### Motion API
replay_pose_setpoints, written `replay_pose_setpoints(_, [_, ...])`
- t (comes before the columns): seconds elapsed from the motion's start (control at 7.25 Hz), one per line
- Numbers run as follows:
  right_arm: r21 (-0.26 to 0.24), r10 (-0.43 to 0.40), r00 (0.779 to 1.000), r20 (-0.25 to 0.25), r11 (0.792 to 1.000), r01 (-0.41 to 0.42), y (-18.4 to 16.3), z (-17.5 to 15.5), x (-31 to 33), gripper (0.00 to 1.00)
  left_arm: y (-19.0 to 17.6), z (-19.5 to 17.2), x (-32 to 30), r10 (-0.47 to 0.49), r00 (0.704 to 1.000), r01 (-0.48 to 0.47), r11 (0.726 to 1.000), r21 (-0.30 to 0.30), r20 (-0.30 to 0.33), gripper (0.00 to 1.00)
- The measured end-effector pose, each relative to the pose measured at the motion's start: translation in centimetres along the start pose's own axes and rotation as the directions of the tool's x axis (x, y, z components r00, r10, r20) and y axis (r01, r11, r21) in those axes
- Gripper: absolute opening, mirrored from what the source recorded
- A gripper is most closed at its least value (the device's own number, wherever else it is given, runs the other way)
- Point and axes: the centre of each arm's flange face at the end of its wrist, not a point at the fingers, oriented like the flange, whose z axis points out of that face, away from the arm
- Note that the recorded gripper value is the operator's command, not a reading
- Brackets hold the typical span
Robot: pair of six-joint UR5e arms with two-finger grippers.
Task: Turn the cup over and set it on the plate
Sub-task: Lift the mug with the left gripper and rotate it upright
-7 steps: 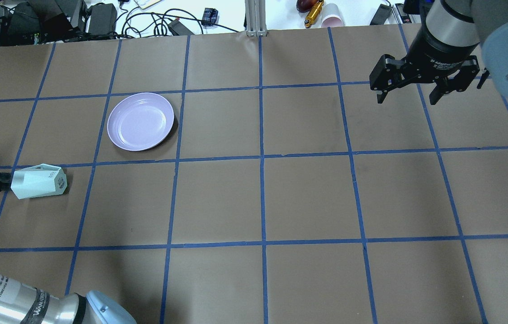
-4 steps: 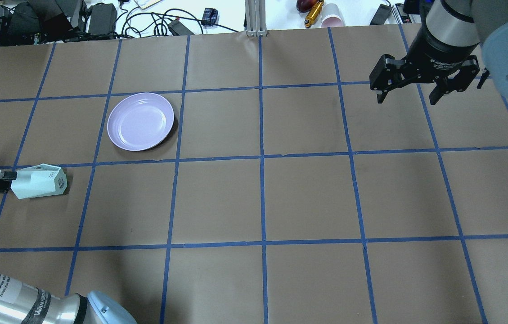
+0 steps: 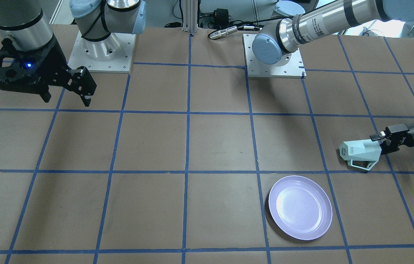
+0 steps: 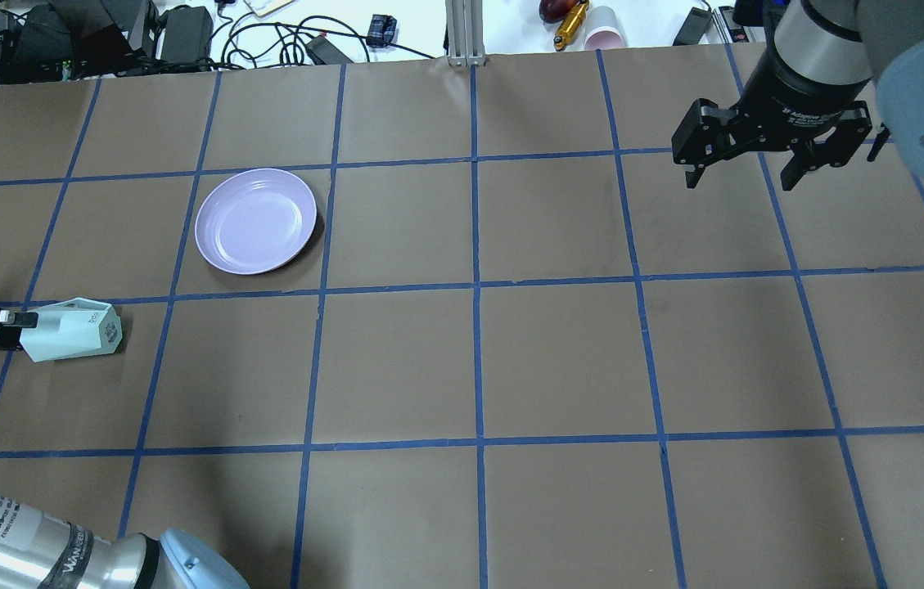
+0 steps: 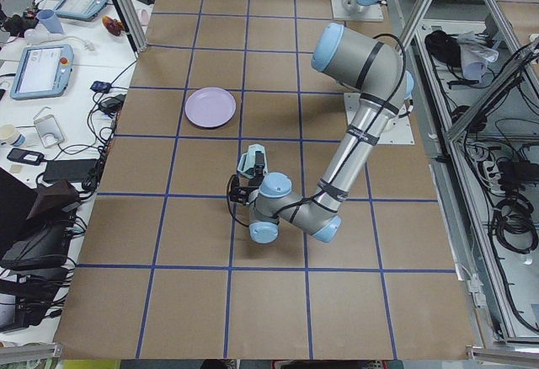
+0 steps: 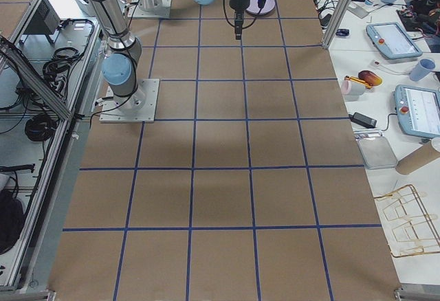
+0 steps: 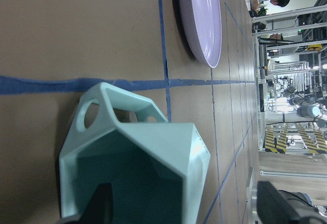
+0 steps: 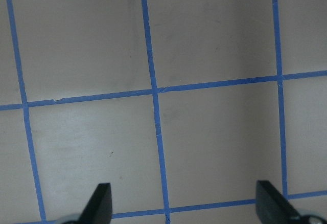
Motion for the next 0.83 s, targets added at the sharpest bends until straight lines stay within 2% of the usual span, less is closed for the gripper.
replay_pose_setpoints(0.55, [0.001, 0.0, 1.0, 0.0, 1.0, 0.0, 0.0, -0.1, 0.0, 1.0, -1.0, 1.9, 0.6, 0.032, 0.999, -0.032, 0.999, -0.03, -0.032, 1.0])
replay_pose_setpoints(0.83, [0.001, 0.0, 1.0, 0.0, 1.0, 0.0, 0.0, 0.0, 0.0, 1.0, -1.1, 2.1, 0.6, 0.033, 0.999, -0.034, 0.999, -0.029, -0.038, 0.91])
